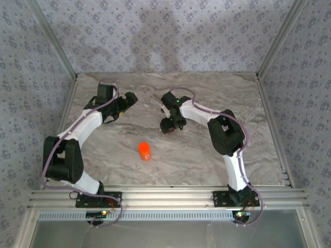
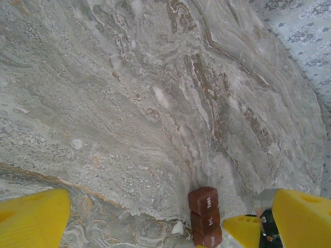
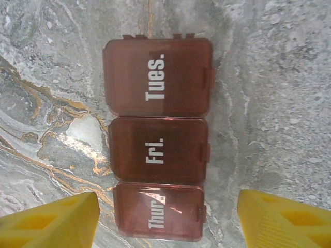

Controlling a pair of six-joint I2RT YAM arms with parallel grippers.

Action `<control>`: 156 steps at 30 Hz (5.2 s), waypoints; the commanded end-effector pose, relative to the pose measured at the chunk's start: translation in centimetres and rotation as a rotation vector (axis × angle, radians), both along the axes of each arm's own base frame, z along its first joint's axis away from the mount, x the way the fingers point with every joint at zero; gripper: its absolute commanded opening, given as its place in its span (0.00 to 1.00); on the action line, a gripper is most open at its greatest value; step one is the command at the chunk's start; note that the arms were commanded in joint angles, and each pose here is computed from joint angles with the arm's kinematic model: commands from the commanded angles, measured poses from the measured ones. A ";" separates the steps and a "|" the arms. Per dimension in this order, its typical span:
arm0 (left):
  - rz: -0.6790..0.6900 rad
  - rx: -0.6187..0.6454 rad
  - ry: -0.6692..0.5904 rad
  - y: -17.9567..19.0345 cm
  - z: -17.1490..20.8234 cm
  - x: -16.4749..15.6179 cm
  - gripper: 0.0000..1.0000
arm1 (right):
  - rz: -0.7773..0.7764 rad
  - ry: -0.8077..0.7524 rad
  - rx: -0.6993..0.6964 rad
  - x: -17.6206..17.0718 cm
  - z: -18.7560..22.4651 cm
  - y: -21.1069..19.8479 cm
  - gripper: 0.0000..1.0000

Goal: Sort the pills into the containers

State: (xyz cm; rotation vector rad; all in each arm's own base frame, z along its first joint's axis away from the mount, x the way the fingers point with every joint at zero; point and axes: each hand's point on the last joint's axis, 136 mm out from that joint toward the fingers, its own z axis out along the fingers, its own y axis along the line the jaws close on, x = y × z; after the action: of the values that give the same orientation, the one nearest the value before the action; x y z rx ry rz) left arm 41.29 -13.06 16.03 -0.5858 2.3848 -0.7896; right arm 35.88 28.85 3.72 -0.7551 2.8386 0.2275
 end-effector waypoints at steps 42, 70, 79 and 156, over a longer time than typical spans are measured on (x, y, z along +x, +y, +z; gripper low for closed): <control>-0.163 -0.606 -0.029 -16.3 10.7 -3.7 1.00 | 0.068 -0.286 0.430 -2.4 13.6 0.2 0.27; -0.210 -0.677 0.008 -20.0 11.5 -4.2 1.00 | 0.040 -0.266 0.375 -2.1 11.7 0.2 0.22; -0.224 -0.717 0.006 -20.8 12.3 -4.3 1.00 | 0.045 -0.254 0.371 -2.3 11.3 0.4 0.21; 0.055 -0.321 -0.113 -5.2 8.6 -0.9 1.00 | -0.385 -0.014 0.342 9.1 6.3 -4.4 0.73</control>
State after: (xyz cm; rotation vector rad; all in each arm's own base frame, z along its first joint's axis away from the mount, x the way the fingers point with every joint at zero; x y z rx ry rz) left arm 40.24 -18.00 23.52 -0.7481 2.1541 -1.1482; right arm 42.01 27.85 11.13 -0.1777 2.7226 0.7544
